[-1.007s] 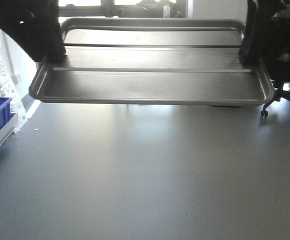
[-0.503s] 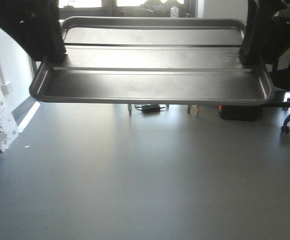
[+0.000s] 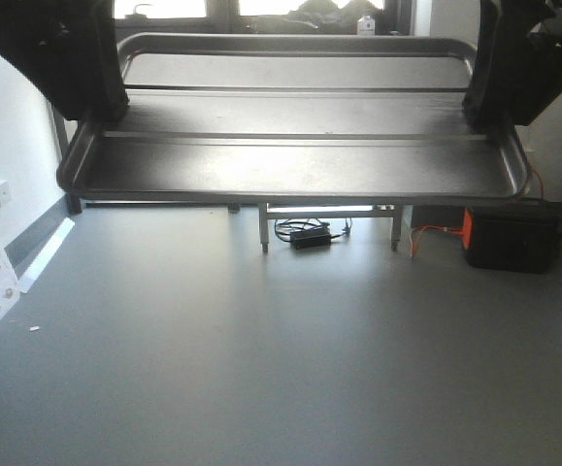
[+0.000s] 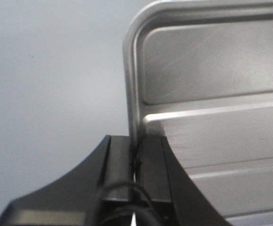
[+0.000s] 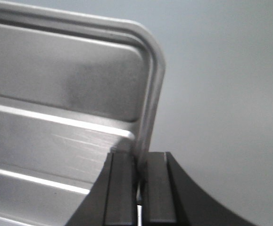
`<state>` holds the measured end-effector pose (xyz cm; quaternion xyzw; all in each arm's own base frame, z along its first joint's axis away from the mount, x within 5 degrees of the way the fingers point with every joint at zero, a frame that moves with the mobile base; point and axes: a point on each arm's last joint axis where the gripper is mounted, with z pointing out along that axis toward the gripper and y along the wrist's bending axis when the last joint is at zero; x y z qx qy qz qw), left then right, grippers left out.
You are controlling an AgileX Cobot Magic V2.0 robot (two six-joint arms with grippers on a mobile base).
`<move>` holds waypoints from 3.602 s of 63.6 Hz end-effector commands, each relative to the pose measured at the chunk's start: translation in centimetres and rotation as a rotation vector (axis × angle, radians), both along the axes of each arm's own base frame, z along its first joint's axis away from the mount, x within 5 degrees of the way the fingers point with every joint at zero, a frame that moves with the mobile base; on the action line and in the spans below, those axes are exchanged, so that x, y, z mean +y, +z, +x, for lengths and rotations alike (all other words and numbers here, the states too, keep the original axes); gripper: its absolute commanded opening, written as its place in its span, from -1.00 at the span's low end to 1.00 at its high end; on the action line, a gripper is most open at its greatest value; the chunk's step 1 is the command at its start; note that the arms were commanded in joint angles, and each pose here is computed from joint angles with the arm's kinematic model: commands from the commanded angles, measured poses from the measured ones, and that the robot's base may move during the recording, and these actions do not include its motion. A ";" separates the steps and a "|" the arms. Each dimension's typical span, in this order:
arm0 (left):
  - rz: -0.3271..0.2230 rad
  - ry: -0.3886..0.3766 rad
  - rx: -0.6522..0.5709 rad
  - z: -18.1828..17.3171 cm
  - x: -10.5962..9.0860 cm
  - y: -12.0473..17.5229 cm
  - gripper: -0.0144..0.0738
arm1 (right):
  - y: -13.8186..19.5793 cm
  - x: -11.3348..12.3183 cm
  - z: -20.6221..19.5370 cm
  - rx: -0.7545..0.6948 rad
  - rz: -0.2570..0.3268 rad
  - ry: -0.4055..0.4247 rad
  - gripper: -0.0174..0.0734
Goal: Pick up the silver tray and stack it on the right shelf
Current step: 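Hold the tray level with both grippers while the base drives to another shelf, then position the held tray above the larger silver tray on the shelf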
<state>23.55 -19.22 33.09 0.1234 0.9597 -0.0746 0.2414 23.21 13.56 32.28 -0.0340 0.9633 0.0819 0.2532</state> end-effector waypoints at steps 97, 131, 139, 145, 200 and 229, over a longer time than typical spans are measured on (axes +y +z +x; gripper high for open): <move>-0.069 -0.038 -0.062 -0.7 -0.2 2.2 -0.88 | 2.6 0.2 0.3 -0.148 0.065 0.031 -0.49; -0.073 -0.038 -0.061 -0.7 -0.2 2.2 -0.88 | 2.6 0.2 0.3 -0.148 0.065 0.031 -0.49; -0.073 -0.038 -0.061 -0.7 -0.2 2.2 -0.88 | 2.6 0.2 0.3 -0.148 0.065 0.031 -0.49; -0.073 -0.038 -0.061 -0.7 -0.2 2.2 -0.88 | 2.6 0.2 0.3 -0.148 0.065 0.031 -0.49; -0.073 -0.038 -0.061 -0.7 -0.2 2.2 -0.88 | 2.6 0.2 0.3 -0.148 0.065 0.031 -0.49; -0.073 -0.038 -0.061 -0.7 -0.2 2.2 -0.88 | 2.6 0.2 0.3 -0.148 0.065 0.031 -0.49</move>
